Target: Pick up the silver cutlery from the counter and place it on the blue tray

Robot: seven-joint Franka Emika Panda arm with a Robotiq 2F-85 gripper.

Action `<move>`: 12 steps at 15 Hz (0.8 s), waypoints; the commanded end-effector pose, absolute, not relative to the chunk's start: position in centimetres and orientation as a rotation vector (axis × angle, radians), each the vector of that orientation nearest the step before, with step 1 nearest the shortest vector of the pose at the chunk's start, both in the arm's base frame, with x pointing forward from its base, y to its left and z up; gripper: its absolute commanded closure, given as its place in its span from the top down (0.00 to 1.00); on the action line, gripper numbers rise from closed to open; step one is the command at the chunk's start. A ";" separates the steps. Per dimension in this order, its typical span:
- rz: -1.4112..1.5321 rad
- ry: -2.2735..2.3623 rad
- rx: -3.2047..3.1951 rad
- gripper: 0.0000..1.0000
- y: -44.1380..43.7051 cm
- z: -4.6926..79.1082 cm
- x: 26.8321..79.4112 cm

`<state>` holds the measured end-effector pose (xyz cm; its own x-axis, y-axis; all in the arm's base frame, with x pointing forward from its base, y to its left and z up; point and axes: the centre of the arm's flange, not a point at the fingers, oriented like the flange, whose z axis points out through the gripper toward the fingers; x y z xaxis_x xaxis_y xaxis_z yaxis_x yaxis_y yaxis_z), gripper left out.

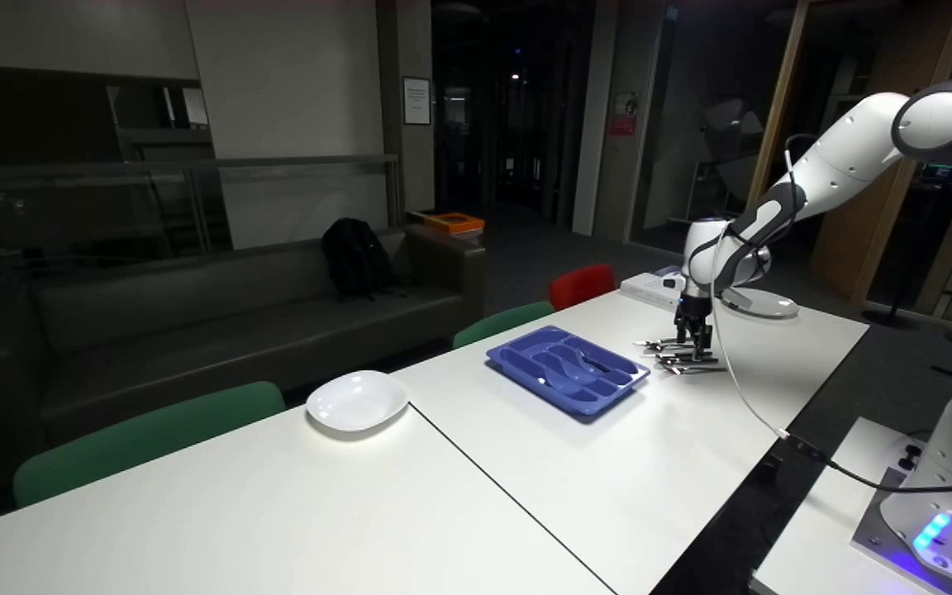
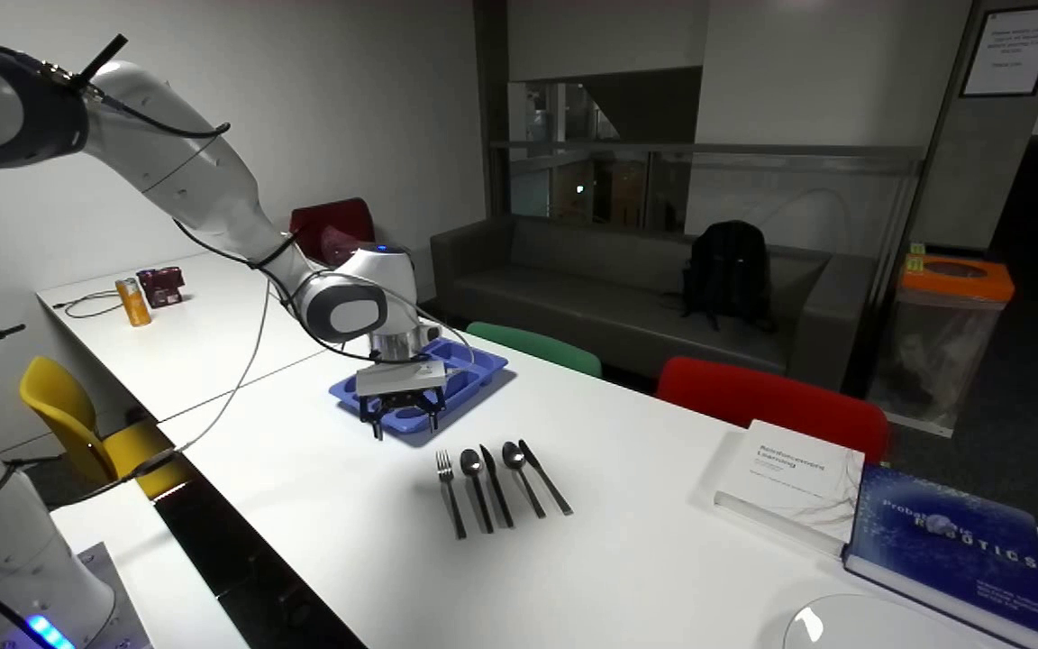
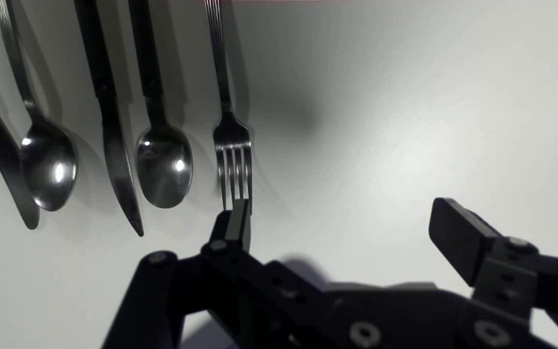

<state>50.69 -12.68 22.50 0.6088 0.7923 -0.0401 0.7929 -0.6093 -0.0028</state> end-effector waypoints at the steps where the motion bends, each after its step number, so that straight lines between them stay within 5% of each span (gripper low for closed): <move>1: -0.058 1.382 2.804 1.00 -12.7 22.5 50.7; 12: -0.076 1.388 2.802 1.00 -12.8 22.0 50.7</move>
<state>50.66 -12.35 21.92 0.6039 0.7958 -0.0448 0.7962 -0.6049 -0.0128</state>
